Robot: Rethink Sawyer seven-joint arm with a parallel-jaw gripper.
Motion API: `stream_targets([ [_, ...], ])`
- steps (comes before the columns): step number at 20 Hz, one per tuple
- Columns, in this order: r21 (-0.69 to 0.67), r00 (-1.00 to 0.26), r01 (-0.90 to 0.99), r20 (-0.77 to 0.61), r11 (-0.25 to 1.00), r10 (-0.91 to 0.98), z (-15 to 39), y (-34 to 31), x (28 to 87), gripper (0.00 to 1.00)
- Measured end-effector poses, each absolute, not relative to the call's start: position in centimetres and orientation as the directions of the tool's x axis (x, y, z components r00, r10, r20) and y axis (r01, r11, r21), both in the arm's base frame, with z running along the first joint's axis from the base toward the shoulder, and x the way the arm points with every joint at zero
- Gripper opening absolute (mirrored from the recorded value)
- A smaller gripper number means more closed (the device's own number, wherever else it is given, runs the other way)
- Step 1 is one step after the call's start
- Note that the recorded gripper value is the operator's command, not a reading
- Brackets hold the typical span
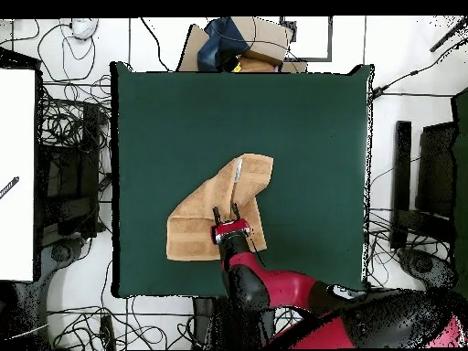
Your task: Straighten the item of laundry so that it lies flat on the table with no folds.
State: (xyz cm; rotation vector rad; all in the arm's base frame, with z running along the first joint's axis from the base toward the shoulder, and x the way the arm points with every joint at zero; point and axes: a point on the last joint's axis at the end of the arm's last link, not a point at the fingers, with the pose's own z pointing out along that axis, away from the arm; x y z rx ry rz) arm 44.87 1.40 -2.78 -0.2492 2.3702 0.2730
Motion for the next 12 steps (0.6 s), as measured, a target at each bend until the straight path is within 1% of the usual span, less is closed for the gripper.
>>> stream_targets([
  [12,0.11,-0.713,-0.249,-0.693,0.962,-0.105,-3.3,0.79,45.46,1.0],
])
